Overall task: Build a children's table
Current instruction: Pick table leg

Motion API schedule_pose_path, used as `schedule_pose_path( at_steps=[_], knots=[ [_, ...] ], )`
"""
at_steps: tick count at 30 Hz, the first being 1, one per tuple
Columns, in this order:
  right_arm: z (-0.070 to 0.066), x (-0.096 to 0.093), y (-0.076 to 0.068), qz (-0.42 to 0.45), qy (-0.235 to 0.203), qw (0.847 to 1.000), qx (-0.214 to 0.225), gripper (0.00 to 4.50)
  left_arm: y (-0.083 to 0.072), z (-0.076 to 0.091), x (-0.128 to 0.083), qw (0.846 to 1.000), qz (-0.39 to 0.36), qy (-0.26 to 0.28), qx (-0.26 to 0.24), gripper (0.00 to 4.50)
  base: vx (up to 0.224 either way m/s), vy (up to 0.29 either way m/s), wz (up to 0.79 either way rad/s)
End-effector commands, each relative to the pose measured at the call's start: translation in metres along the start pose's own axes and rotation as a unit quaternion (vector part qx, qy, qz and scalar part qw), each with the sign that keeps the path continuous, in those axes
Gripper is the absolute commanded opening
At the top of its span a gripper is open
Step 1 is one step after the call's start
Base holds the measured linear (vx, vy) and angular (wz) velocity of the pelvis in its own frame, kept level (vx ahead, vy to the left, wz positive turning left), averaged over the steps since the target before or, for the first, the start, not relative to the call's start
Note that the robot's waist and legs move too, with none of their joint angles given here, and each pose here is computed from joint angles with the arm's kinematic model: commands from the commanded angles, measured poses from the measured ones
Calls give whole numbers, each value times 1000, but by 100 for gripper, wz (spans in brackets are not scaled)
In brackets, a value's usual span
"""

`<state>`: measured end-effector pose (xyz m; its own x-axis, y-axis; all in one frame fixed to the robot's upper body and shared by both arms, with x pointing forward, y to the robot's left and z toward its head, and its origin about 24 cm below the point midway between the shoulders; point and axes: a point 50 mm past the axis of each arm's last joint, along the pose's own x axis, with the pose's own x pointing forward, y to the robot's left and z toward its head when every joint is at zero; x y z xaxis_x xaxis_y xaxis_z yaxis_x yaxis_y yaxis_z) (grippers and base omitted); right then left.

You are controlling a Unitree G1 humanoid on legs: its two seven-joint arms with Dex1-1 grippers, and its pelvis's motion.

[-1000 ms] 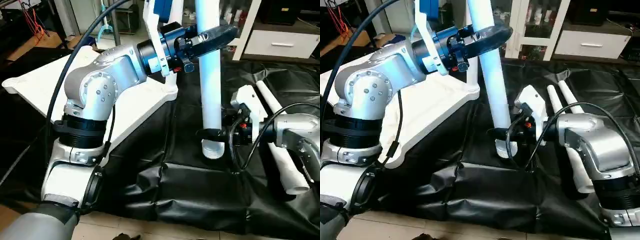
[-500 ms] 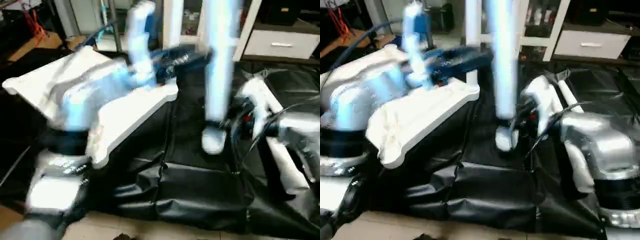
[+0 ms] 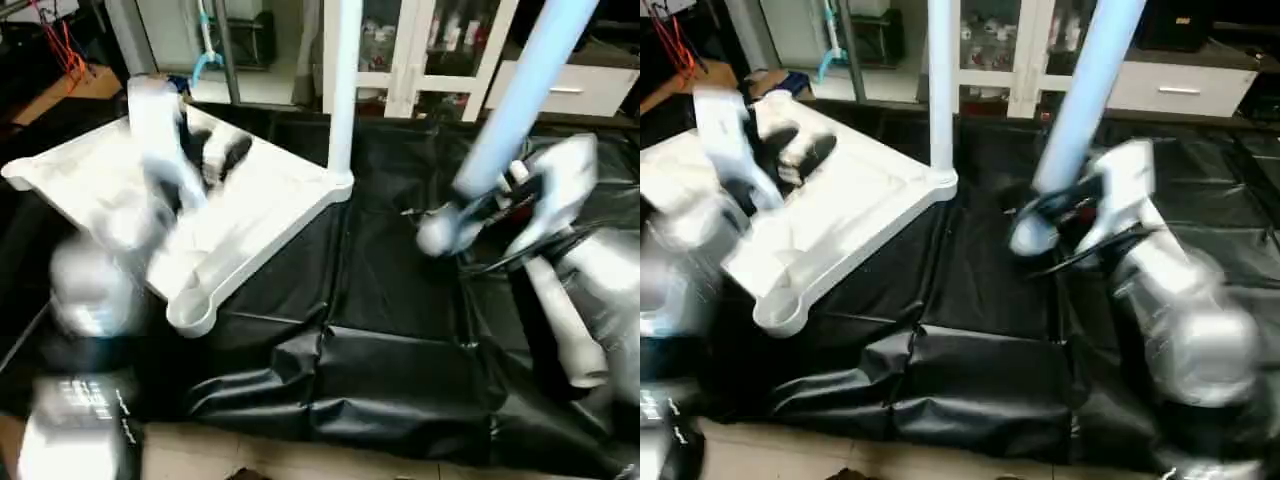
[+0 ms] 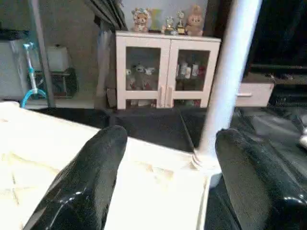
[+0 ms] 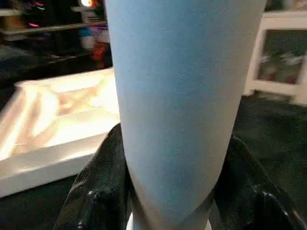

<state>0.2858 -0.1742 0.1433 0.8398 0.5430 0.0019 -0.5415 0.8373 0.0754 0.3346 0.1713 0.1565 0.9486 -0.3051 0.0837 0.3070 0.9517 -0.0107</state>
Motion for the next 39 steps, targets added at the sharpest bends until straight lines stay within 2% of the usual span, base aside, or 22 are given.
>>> schedule_pose_path(
  at_steps=[1, 5, 9, 17, 21, 24, 33, 39],
  knots=[
    [0, -2, 5, -6, -20, 1000, -3, 188, -13, 1, -1, 1000, 2, -19, 21, 338, 0, 0, 0],
    [-13, -1, 13, -13, -22, 1000, -15, 188, -26, -27, -5, 998, 33, -13, 49, 338, 0, 0, 0],
    [-15, -2, 16, -20, -23, 999, -14, 188, -28, -37, -9, 998, 38, -5, 45, 338, -12, 60, 3],
    [-17, -3, 19, -13, -17, 1000, -17, 188, -34, -40, -10, 998, 45, -10, 47, 338, -5, 154, 10],
    [-18, -1, 19, -13, -20, 1000, -19, 188, -34, -43, -10, 995, 73, -10, 62, 338, -8, 130, 8],
    [-19, -1, 19, -13, -19, 999, -22, 188, -35, -42, -9, 995, 80, -12, 55, 338, -44, 79, 5],
    [-20, -4, 15, -20, -15, 999, -21, 188, -42, -44, -9, 995, 85, -17, 51, 338, -97, -138, 2],
    [-23, -6, 15, -17, -12, 1000, -9, 188, -40, -44, -10, 994, 84, -17, 61, 338, -94, -64, -12]
  ],
)
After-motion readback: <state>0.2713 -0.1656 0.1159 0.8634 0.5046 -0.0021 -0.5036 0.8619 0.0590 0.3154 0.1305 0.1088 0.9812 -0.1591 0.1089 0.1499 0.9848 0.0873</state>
